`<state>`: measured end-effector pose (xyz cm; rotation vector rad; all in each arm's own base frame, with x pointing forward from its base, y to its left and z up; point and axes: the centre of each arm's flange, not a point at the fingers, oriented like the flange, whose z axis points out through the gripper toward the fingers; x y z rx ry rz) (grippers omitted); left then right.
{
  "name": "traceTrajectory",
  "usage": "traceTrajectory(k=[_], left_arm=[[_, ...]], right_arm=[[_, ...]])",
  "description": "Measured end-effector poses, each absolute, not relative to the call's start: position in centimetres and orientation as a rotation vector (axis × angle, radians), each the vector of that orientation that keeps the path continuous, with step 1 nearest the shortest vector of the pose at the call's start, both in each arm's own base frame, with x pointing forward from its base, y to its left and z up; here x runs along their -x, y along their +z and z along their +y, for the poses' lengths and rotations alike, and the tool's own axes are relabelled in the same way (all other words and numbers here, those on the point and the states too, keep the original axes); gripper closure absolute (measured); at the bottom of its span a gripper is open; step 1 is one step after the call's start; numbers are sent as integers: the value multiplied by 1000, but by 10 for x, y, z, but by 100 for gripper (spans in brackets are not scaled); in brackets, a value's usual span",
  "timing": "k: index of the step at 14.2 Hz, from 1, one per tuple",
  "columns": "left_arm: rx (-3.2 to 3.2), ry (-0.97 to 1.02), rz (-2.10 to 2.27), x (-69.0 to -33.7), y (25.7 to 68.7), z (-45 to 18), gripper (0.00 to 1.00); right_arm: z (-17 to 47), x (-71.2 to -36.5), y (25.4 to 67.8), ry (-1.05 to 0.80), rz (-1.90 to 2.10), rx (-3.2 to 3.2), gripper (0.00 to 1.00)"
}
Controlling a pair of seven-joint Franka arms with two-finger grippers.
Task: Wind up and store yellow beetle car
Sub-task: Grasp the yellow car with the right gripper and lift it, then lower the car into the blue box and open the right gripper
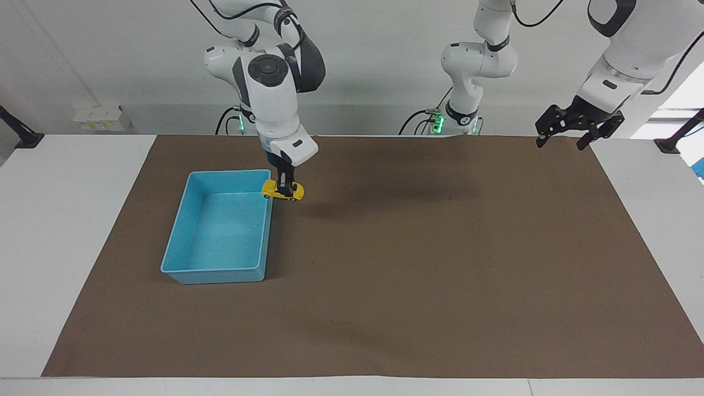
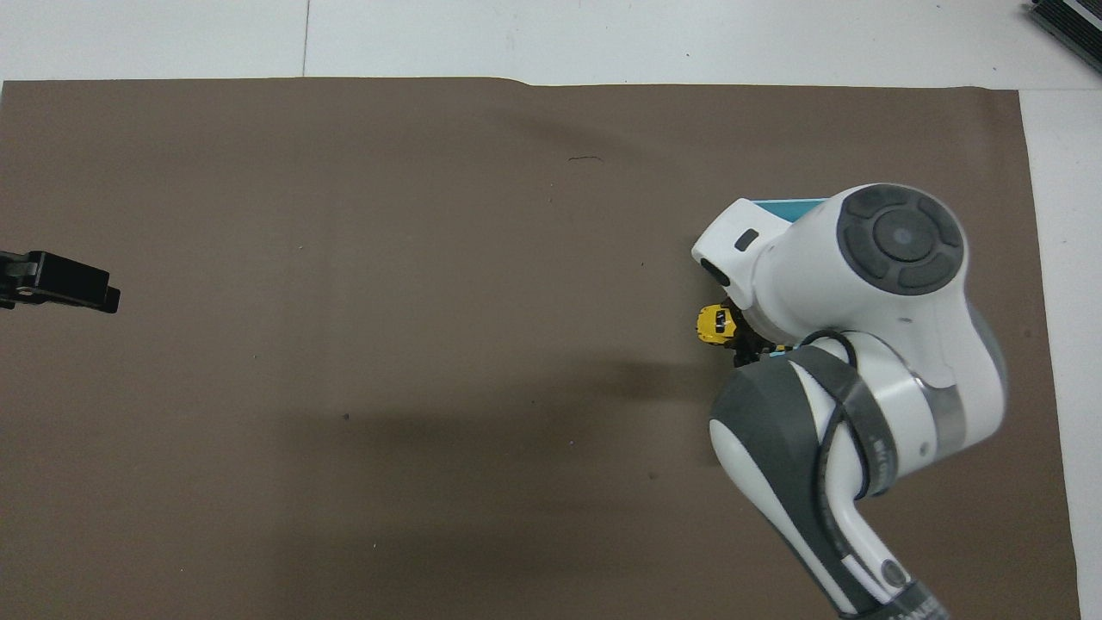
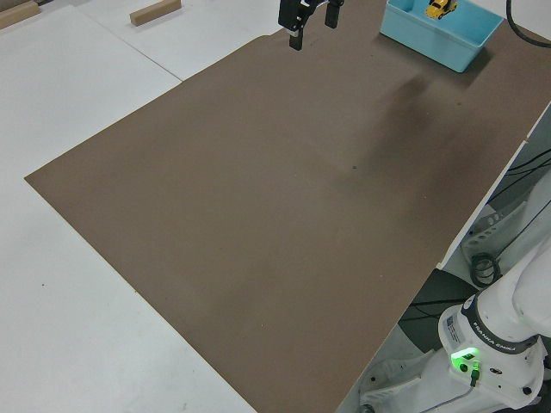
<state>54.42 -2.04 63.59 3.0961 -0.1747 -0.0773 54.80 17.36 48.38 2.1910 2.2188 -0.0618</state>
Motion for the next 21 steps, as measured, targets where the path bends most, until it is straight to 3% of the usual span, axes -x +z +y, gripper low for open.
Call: traceTrajectory(k=[6,12,21], left_arm=[[-3096,-77,-175,-544,636,-20,0],[-3096,-77,-175,-544,636,-20,0],[-3096,-77,-175,-544,636,-20,0]], right_arm=[[43,-555,452,-75,2288,-2143,56],[40,-534,385,1,2282,-2095,56],[37,-524,332,10,2291,-2081,56]])
